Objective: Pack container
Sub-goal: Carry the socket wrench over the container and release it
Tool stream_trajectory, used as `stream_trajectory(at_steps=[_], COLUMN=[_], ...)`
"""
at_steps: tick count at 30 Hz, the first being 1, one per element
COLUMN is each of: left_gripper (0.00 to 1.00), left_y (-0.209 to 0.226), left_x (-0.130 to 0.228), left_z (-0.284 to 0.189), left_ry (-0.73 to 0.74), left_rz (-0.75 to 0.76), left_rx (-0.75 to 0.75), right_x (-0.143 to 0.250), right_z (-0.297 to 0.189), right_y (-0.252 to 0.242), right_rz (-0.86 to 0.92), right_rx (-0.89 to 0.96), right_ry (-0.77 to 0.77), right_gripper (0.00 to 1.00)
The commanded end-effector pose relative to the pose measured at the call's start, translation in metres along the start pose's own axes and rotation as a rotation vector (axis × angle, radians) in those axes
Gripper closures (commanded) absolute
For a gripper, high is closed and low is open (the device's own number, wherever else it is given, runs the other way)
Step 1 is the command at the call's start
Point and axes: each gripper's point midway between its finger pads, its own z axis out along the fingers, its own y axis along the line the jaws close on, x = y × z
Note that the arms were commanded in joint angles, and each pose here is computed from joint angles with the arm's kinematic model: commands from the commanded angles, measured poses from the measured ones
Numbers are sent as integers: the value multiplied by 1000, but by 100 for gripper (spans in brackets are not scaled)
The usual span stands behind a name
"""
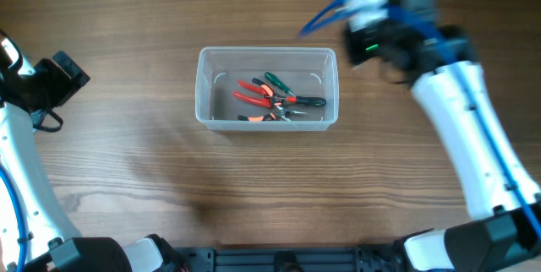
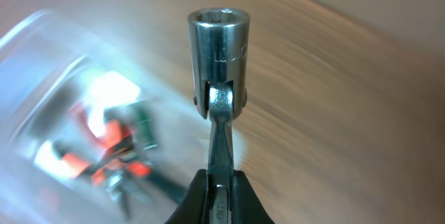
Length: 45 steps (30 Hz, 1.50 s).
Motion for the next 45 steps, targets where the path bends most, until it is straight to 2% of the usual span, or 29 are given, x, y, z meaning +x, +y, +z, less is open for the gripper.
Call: stream_trajectory(at_steps=[1, 3, 5, 10, 16, 18, 19, 20, 25, 28, 30, 32, 34, 36, 37, 40, 43, 45], left_gripper=[0, 0, 0, 0, 0, 0, 0, 0, 0, 0, 0, 0, 0, 0, 0, 0, 0, 0], left_y=[-4, -4, -4, -8, -8, -8, -8, -8, -8, -8, -10, -25, -42, -76, -95, -138, -179, -192], left_x=[-3, -1, 0, 1, 1, 1, 1, 1, 1, 1, 2, 8, 15, 29, 35, 31, -4, -23], left_z=[-2, -2, -2, -2, -2, -2, -2, -2, -2, -2, -2, -1, -1, 0, -1, -5, -17, -18], left_ry=[-3, 3, 7, 13, 13, 13, 13, 13, 14, 15, 18, 28, 36, 37, 22, -95, -320, -405], left_rz=[-20, -21, -21, -21, -21, -20, -20, -20, -21, -20, 9, 107, 212, 413, 531, 772, 824, 819], left_rx=[26, 24, 24, 49, 49, 49, 49, 49, 49, 48, 51, 78, 101, 150, 179, 225, 274, 290], right_x=[-17, -13, 0, 52, 88, 97, 99, 98, 80, 41, 9, -8, -13, -11, -2, 9, -9, -13], right_z=[16, 31, 54, 113, 144, 146, 146, 146, 138, 119, 96, 71, 51, 40, 34, 17, -9, -22], right_y=[75, 109, 130, 162, 167, 168, 168, 167, 150, 126, 92, 49, 17, -26, -64, -131, -189, -211], right_rz=[-531, -718, -773, -741, -715, -708, -707, -709, -584, -429, -236, -21, 56, 205, 348, 572, 595, 495], right_rx=[-149, -224, -281, -476, -538, -553, -555, -548, -416, -306, -193, -78, -18, 84, 199, 350, 451, 508], right_ry=[-50, -52, -9, 137, 244, 276, 282, 284, 289, 186, 93, 32, -6, -31, -33, -106, -282, -319], right_gripper=[96, 96, 96, 96, 96, 92, 72, 1, 0, 0, 0, 0, 0, 0, 0, 0, 0, 0])
